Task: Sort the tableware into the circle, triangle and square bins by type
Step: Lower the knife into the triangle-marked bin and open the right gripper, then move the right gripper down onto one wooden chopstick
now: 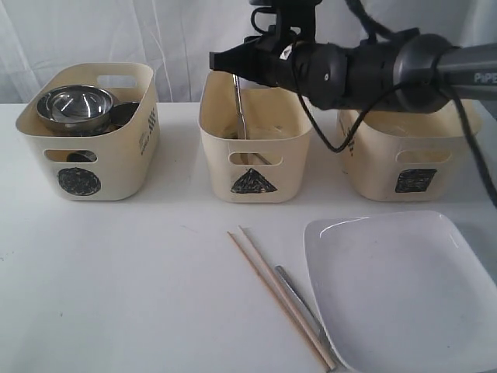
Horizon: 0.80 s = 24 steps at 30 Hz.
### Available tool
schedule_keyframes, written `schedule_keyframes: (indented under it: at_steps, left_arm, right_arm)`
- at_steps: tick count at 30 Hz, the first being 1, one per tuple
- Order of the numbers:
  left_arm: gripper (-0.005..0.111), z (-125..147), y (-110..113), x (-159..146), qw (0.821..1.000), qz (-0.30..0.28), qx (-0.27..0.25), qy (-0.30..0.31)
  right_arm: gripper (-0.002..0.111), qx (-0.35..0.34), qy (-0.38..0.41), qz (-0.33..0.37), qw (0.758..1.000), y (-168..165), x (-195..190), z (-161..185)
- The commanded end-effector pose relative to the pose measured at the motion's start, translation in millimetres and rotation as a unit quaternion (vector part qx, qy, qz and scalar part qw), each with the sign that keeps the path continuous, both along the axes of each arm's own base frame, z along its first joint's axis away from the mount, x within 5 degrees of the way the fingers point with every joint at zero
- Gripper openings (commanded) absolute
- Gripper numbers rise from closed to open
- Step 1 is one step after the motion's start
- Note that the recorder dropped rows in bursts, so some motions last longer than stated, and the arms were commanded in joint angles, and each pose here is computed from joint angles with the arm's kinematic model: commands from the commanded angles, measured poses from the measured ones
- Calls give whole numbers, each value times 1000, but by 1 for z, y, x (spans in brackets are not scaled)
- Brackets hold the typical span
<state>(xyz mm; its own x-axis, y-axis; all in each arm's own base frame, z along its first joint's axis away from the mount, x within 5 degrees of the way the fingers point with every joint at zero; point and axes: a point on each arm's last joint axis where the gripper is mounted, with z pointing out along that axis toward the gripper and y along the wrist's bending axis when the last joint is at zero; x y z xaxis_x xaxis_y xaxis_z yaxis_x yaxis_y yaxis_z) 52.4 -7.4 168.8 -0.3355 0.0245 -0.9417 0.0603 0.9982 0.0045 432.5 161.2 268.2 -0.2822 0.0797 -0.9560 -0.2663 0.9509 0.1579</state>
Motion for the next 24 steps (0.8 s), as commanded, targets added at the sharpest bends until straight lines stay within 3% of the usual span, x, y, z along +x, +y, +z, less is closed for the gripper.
schedule_keyframes:
  at_steps: [1,7,9,14,16,24]
  left_arm:
    - [0,-1,0,0,1000,-3,-1,0]
    - [0,-1,0,0,1000,-3,-1,0]
    - [0,-1,0,0,1000,-3,-1,0]
    - [0,-1,0,0,1000,-3,-1,0]
    - [0,-1,0,0,1000,-3,-1,0]
    - [0,-1,0,0,1000,-3,-1,0]
  right_arm:
    - [24,-23,84,40,995,-6,-28,30]
    - [22,-84,273,113,952,-10,-74,32]
    - [22,-104,346,135,923,-10,-86,23]
    - [22,-155,519,183,821,2,-123,-16]
    - [22,-167,543,187,801,12,-138,-29]
    - [22,-241,506,167,811,31,-156,-55]
